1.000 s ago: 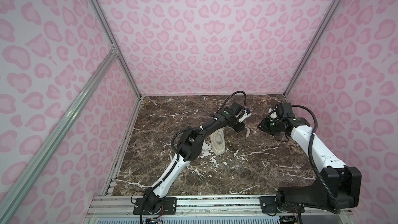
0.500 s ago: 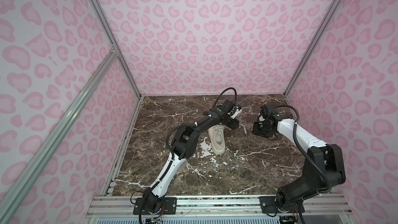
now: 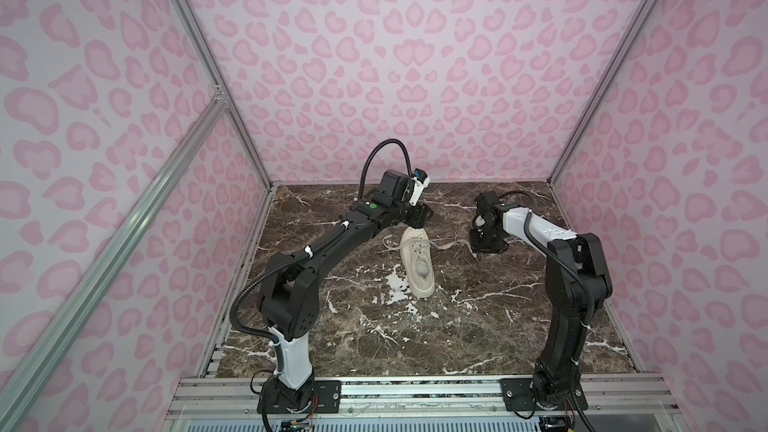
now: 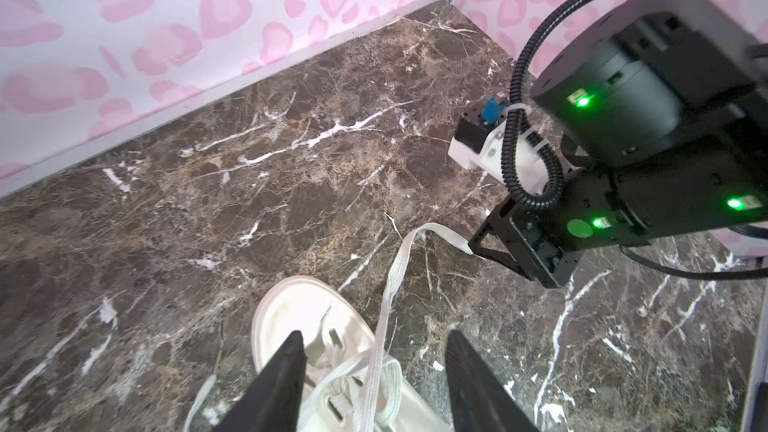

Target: Tie the shoes

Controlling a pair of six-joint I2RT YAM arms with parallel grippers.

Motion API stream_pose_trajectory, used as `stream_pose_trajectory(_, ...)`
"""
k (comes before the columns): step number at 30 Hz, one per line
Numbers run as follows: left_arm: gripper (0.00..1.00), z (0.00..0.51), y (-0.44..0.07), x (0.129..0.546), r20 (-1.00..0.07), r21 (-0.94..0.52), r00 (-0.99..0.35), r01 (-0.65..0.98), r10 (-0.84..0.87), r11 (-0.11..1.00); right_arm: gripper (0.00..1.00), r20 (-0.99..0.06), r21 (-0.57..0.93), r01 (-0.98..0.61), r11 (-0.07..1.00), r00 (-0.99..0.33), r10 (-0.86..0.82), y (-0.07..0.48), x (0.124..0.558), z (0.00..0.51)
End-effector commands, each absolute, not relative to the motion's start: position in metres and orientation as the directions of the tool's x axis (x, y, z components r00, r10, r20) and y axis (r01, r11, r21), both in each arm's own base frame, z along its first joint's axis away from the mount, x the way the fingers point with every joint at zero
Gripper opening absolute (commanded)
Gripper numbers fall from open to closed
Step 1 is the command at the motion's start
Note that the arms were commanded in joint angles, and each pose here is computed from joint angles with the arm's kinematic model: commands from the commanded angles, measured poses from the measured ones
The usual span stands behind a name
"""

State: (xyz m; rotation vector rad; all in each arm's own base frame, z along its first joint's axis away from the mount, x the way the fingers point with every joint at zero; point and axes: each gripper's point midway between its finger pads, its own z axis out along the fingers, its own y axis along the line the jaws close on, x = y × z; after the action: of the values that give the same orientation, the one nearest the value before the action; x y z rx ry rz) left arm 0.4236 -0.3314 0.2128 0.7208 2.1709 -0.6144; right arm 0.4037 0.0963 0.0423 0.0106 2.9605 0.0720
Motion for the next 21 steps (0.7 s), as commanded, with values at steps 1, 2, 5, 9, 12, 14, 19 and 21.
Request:
stream_pose_trajectory(1,0.56,0.209,-0.324,0.418,-0.762,-0.207,-0.579,0.643,0.291,0.737,0.37,-0.150,0.012,-0.059,0.998,-0.987,-0.056,0.095,0.406,0.037)
stream_pose_trajectory(2,0.56,0.209,-0.322,0.416,-0.759,-0.209,-0.583,0.641,0.290,0.739,0.37,-0.142,0.011,-0.067,0.998,-0.988,-0.065,0.095,0.407,0.035)
stream_pose_trajectory(5,0.56,0.206,-0.319,0.410,-0.750,-0.224,-0.598,0.632,0.283,0.742,0.37,-0.127,0.009,-0.088,0.996,-0.988,-0.086,0.096,0.408,0.029)
stream_pose_trajectory(9,0.56,0.198,-0.315,0.400,-0.733,-0.251,-0.623,0.621,0.273,0.743,0.36,-0.110,0.018,-0.095,0.995,-0.990,-0.092,0.099,0.409,0.022)
stream_pose_trajectory(12,0.56,0.190,-0.309,0.395,-0.720,-0.252,-0.640,0.603,0.270,0.757,0.33,-0.099,0.016,-0.100,0.995,-0.990,-0.098,0.100,0.408,0.017)
stream_pose_trajectory(14,0.56,0.188,-0.306,0.392,-0.716,-0.252,-0.644,0.597,0.268,0.761,0.31,-0.095,0.013,-0.102,0.995,-0.990,-0.101,0.101,0.408,0.015)
stream_pose_trajectory(19,0.55,0.183,-0.300,0.385,-0.699,-0.264,-0.666,0.579,0.260,0.772,0.19,-0.089,0.027,-0.102,0.994,-0.991,-0.099,0.105,0.406,0.012)
stream_pose_trajectory(21,0.55,0.178,-0.298,0.382,-0.686,-0.272,-0.679,0.571,0.261,0.775,0.13,-0.099,0.045,-0.089,0.995,-0.992,-0.084,0.107,0.406,0.014)
